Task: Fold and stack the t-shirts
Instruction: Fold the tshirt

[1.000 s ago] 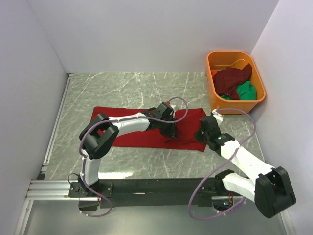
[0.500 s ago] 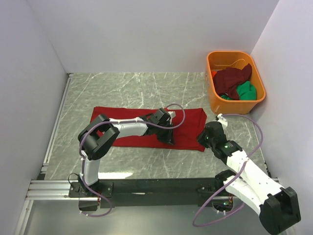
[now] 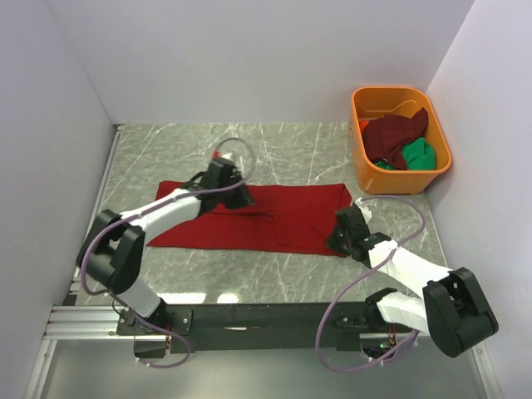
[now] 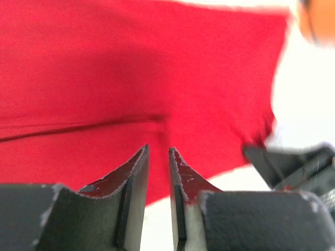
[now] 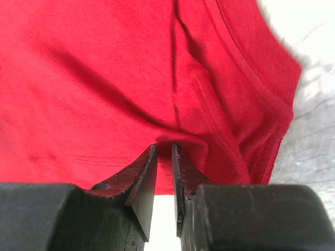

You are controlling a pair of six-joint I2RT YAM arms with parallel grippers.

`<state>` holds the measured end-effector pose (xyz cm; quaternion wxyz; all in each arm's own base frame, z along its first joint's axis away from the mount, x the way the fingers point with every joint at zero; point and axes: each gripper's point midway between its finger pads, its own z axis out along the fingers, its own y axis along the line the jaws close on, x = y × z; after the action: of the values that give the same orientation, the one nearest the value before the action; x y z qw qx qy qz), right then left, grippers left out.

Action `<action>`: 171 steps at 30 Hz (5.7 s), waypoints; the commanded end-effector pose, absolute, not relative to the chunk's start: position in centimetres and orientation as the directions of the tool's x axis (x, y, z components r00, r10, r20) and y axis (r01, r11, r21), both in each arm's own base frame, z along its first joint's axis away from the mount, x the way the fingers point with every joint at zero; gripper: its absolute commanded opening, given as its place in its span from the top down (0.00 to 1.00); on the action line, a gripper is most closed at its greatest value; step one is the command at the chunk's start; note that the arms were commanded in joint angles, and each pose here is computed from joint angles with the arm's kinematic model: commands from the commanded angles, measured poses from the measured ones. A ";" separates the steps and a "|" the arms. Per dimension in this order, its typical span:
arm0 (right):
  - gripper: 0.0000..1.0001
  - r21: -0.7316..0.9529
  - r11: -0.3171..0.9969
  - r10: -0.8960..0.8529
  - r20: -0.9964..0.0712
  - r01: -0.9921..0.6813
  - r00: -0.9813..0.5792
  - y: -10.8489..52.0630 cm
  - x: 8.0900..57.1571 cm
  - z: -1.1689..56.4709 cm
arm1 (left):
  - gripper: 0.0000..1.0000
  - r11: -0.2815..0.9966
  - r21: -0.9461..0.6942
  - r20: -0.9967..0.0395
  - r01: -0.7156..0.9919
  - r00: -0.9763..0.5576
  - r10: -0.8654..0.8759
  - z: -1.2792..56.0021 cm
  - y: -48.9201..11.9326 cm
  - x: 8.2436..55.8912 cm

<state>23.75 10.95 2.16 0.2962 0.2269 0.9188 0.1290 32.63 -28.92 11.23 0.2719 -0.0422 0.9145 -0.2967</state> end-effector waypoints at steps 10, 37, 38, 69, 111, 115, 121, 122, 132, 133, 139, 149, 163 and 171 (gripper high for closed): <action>0.75 0.447 0.847 0.517 -0.559 0.289 -0.648 11.2 24.4 6.6 | 0.75 0.797 -0.499 -0.419 -0.342 -0.709 -0.567 6.4 -16.4 33.2; 0.70 0.154 0.970 0.240 -0.449 0.190 -0.861 17.9 35.2 0.4 | 0.82 0.810 -0.366 -0.400 -0.458 -0.709 -0.581 2.2 -13.7 25.9; 0.70 0.147 0.972 0.232 -0.450 0.185 -0.862 18.1 35.7 0.4 | 0.82 0.810 -0.371 -0.387 -0.454 -0.718 -0.579 2.1 -14.5 25.2; 0.32 0.232 0.972 0.170 -0.603 0.032 -0.780 23.5 50.7 12.2 | 0.71 0.907 -0.268 -0.567 -0.326 -0.707 -0.422 8.5 -16.1 27.0; 0.33 0.007 1.000 0.025 -0.463 0.024 -0.886 19.3 48.5 2.4 | 0.76 0.921 -0.389 -0.278 0.040 -0.958 -0.076 2.9 -33.1 14.4; 0.33 0.014 1.000 -0.007 -0.446 -0.014 -0.895 19.9 48.9 1.7 | 0.72 0.920 -0.387 -0.330 0.066 -0.941 -0.072 4.5 -33.7 15.6; 0.33 0.032 0.997 -0.044 -0.429 -0.064 -0.902 21.4 50.3 1.4 | 0.64 0.889 -0.459 -0.442 -0.001 -0.867 -0.229 10.7 -31.2 22.0; 0.33 0.035 0.997 -0.049 -0.425 -0.071 -0.904 21.7 50.3 1.4 | 0.63 0.868 -0.496 -0.462 -0.009 -0.844 -0.273 12.6 -30.5 23.3; 0.30 0.169 0.958 -0.118 -0.499 -0.230 -0.859 26.9 52.6 2.2 | 0.45 0.798 -0.602 -0.628 -0.029 -0.600 -0.496 20.7 -21.2 41.1; 0.29 0.179 0.954 -0.116 -0.520 -0.240 -0.847 27.4 52.9 3.0 | 0.45 0.808 -0.589 -0.640 -0.023 -0.598 -0.483 20.3 -20.4 42.8; 0.21 0.229 0.944 -0.026 -0.666 -0.237 -0.745 27.9 54.6 10.4 | 0.42 0.873 -0.481 -0.724 0.077 -0.597 -0.346 17.6 -19.7 51.7; 0.20 0.318 0.945 0.174 -0.688 -0.077 -0.705 24.9 51.3 16.5 | 0.37 0.855 -0.447 -0.704 0.264 -0.693 -0.154 9.8 -22.0 57.6; 0.26 0.405 0.914 0.284 -0.672 -0.019 -0.684 21.3 43.3 16.7 | 0.51 0.819 -0.508 -0.646 0.268 -0.747 -0.157 4.6 -24.3 61.2; 0.28 0.405 0.914 0.284 -0.649 -0.005 -0.706 20.7 41.4 15.0 | 0.97 0.831 -0.539 -0.668 0.141 -0.673 -0.319 5.2 -23.1 64.0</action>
<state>40.62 20.55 12.73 0.3414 0.0706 0.9216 0.1705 61.83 -23.54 3.79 0.3603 -0.0146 0.8865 -0.2899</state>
